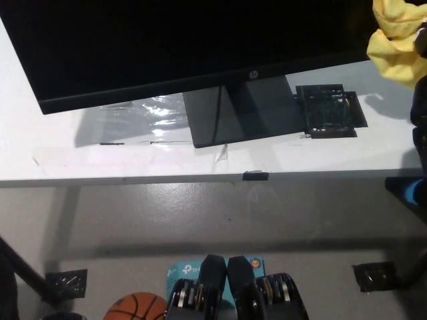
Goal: The robot uses its right hand to pick up the cloth kept in the middle of the desk and use it to wipe the monitor in the middle of the desk by swiping its screen twice
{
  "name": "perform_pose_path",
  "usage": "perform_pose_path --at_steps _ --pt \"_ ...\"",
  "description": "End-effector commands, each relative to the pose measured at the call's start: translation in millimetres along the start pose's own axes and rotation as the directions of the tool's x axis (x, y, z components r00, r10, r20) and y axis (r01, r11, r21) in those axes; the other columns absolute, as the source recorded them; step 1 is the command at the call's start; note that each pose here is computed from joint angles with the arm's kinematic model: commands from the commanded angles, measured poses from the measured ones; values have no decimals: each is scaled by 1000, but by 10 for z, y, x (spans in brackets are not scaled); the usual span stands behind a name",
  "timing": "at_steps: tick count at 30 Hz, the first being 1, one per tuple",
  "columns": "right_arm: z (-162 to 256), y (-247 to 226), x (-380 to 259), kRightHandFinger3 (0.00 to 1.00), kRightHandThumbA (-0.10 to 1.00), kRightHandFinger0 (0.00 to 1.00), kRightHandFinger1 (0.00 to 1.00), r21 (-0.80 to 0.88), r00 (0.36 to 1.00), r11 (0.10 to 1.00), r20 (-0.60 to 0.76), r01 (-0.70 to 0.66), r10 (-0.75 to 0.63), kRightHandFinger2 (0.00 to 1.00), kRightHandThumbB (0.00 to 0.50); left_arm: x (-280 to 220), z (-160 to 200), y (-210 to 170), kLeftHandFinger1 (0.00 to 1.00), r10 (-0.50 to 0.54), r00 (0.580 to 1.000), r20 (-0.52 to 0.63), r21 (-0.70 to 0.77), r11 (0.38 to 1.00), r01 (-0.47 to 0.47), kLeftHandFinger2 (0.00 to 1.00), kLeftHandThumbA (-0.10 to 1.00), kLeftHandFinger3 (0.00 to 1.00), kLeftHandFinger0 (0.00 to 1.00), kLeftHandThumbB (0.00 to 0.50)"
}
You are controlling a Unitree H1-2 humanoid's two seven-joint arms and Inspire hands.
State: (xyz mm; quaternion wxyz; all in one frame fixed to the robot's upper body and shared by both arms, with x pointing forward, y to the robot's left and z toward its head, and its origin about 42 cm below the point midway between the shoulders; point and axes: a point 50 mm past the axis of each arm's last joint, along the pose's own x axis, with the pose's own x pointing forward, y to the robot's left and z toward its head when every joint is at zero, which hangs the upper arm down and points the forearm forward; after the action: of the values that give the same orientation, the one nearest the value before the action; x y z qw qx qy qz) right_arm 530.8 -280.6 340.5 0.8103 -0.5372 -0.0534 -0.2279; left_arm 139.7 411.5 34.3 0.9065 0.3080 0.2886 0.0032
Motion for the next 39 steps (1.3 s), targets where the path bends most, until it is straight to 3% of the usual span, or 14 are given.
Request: perform_pose_path --at_steps 1,5,6,7,9,10,14,15,18,24,32,33,36,39 --pt "231 -292 129 123 -100 0 177 55 996 995 33 82 -84 577 88 -53 -24 28 550 11 1000 26 23 1000 -12 702 273 928 524 0" --pt "327 -305 154 103 -100 0 186 56 994 995 67 81 -85 546 84 -39 7 25 540 4 1000 27 31 1000 -5 706 295 936 526 0" --pt "408 -320 175 479 -100 4 249 54 996 996 55 67 -70 609 85 -34 0 24 538 6 999 32 27 1000 -7 695 292 929 521 0" --pt "417 -322 178 512 -100 89 328 54 996 996 53 65 -68 644 117 -33 -1 24 548 6 999 33 27 1000 -7 706 286 931 533 1" --pt "469 -263 215 433 -100 0 116 30 994 997 79 71 -73 357 134 -47 -22 8 551 4 1000 22 34 999 -4 711 291 933 538 3" --pt "538 -265 199 181 -100 0 18 51 992 996 97 79 -83 228 131 -45 -18 -1 546 5 1000 14 33 999 -6 711 292 928 542 9" --pt "801 -260 163 91 -100 0 14 105 986 990 123 98 -111 348 117 -39 -2 -13 550 0 1000 17 35 999 0 726 301 943 544 1" --pt "981 -277 116 226 -100 0 14 118 980 987 157 108 -125 365 128 -32 -8 -15 547 0 1000 27 27 1000 -1 723 298 940 532 0" --pt "1297 -304 35 58 -100 0 0 171 976 981 180 94 -125 326 101 -51 51 -2 552 -3 1000 25 35 999 2 717 333 946 542 2" --pt "2007 -334 -187 139 -100 0 32 213 956 976 276 38 -98 464 46 -10 7 -2 539 0 1000 30 30 1000 -1 701 300 936 516 0" --pt "2760 -301 -672 95 -100 0 1 296 907 955 408 -29 -99 410 63 -46 62 0 530 -3 1000 30 23 1000 2 689 315 933 518 1" --pt "2849 -300 -732 258 -100 0 0 309 902 950 418 -31 -106 370 85 -49 62 2 537 -5 1000 30 24 1000 4 697 312 937 526 0" --pt "3027 -278 -890 90 -100 0 0 317 885 948 451 -43 -111 352 57 -38 51 -1 538 -3 1000 28 22 1000 2 696 310 937 523 0" --pt "3155 -245 -987 104 -100 0 0 313 876 949 469 -44 -114 381 65 -72 71 -18 542 -9 1000 26 29 1000 8 696 312 938 527 0"
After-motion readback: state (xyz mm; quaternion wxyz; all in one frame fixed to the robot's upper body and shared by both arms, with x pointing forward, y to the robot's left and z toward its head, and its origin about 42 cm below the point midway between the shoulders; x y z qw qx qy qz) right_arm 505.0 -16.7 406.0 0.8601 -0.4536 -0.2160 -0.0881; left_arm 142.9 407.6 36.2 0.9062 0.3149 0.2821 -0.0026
